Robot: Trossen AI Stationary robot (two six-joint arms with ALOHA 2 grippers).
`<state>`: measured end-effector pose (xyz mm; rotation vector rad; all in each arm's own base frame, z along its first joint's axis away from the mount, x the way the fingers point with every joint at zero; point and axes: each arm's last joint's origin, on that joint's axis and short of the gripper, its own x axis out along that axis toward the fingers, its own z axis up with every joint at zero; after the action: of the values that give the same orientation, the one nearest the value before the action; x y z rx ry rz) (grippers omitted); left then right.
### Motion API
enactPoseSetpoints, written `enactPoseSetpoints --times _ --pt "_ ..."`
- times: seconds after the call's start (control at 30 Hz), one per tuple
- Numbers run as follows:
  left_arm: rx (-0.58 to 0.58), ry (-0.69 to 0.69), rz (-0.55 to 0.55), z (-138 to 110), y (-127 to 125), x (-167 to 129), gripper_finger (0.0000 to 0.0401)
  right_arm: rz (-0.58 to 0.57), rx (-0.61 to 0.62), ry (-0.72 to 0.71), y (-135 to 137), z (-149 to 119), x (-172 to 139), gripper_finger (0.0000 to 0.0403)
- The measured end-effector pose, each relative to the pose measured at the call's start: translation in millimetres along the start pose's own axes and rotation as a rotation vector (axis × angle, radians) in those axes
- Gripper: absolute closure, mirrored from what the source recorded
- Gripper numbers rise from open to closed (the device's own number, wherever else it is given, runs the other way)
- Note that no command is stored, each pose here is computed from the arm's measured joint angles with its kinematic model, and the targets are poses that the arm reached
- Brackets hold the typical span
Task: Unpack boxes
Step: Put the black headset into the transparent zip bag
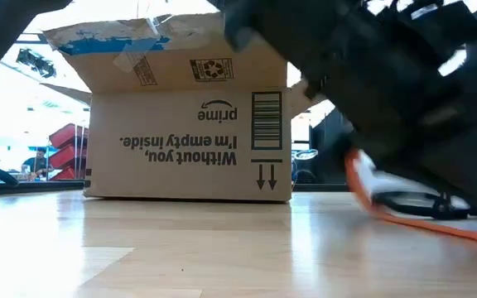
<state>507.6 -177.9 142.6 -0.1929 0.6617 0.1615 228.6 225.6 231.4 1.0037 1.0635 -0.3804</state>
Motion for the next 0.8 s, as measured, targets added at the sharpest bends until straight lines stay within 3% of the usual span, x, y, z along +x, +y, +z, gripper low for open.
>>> enactPoseSetpoints --times 0.1,0.37,0.8 --pt "0.065 -0.017 0.114 8.7 6.0 -2.7 0.0401 -0.004 -0.009 0.005 0.2 -0.9 2.9 0.0403" --pt "0.053 -0.109 0.078 10.6 4.9 1.0 0.0401 -0.044 -0.017 -0.003 1.7 1.8 -10.1 0.0403" --pt "0.188 -0.028 0.130 14.9 22.0 -11.9 0.0401 -0.202 -0.086 -0.045 -2.2 28.7 -49.7 0.0403"
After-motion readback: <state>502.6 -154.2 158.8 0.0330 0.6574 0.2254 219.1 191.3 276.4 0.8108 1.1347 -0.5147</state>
